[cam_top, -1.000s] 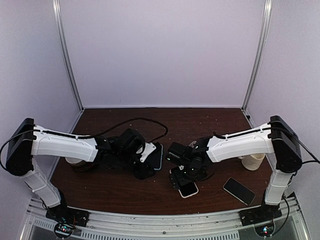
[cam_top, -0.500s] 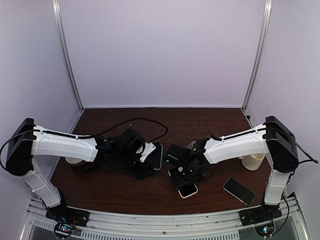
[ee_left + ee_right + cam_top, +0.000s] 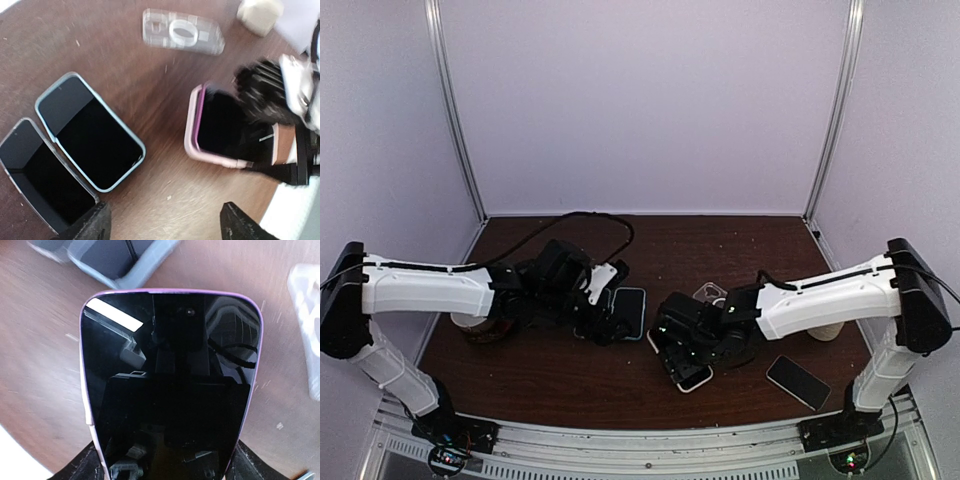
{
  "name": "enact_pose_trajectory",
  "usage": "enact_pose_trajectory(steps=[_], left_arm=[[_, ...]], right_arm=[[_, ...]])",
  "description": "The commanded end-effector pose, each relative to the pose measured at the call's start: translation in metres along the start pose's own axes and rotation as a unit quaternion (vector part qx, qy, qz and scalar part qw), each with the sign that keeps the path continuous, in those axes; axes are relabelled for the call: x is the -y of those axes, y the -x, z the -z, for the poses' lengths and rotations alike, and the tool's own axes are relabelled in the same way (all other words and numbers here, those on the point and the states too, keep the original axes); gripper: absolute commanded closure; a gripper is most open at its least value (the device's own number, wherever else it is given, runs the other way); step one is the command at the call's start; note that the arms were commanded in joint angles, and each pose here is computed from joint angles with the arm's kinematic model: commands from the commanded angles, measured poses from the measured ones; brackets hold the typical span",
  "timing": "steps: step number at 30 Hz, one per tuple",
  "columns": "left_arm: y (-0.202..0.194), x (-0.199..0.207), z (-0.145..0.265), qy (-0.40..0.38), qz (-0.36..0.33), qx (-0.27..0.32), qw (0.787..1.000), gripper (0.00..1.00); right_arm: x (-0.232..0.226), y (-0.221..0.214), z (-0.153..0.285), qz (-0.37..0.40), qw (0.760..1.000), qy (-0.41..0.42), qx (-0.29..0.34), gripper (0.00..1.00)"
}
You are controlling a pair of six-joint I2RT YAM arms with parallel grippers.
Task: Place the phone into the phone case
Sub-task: Pick up the phone with the phone case at the center of the board, then pass from the right arm to the left
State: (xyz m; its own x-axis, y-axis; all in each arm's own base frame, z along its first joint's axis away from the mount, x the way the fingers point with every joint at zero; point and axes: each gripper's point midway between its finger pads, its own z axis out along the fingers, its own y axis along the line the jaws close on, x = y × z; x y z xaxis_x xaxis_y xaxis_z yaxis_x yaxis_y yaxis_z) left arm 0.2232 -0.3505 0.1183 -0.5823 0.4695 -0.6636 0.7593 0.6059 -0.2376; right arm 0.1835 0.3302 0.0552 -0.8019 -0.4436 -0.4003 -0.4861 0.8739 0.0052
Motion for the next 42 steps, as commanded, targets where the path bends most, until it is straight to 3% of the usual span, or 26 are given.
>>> enact_pose_trajectory(steps=[1,5,11,22,25,29,35,39,42], left_arm=[[0.053,0.022,0.045,-0.075,0.048,0.133,0.987,0.13],[0.071,0.041,0.071,-0.139,0.073,0.196,0.968,0.09],[0.081,0.061,0.086,-0.197,0.062,0.218,0.954,0.28],[0.081,0.074,0.085,-0.237,0.051,0.213,0.946,0.99],[0.082,0.075,0.088,-0.236,0.037,0.216,0.947,1.00],[0.082,0.075,0.093,-0.217,0.001,0.212,0.953,1.00],[0.074,0.105,0.111,-0.218,-0.115,0.207,0.947,1.00],[0.060,0.140,0.127,-0.274,-0.188,0.200,0.922,1.00],[0.052,0.159,0.137,-0.310,-0.218,0.202,0.903,1.00]], right_arm=[[-0.016,0.065,0.062,0.006,0.982,0.025,0.188,0.56],[-0.031,0.086,0.101,0.024,0.958,0.033,0.285,0.56],[-0.047,0.102,0.133,0.047,0.935,0.032,0.349,0.57],[-0.051,0.102,0.143,0.070,0.930,0.027,0.360,0.57],[-0.047,0.098,0.147,0.077,0.929,0.031,0.362,0.46],[-0.040,0.085,0.155,0.114,0.926,0.043,0.357,0.02],[-0.055,0.051,0.180,0.216,0.903,0.194,0.316,0.01],[-0.063,0.045,0.213,0.246,0.868,0.280,0.327,0.02],[-0.069,0.046,0.234,0.256,0.844,0.328,0.338,0.10]])
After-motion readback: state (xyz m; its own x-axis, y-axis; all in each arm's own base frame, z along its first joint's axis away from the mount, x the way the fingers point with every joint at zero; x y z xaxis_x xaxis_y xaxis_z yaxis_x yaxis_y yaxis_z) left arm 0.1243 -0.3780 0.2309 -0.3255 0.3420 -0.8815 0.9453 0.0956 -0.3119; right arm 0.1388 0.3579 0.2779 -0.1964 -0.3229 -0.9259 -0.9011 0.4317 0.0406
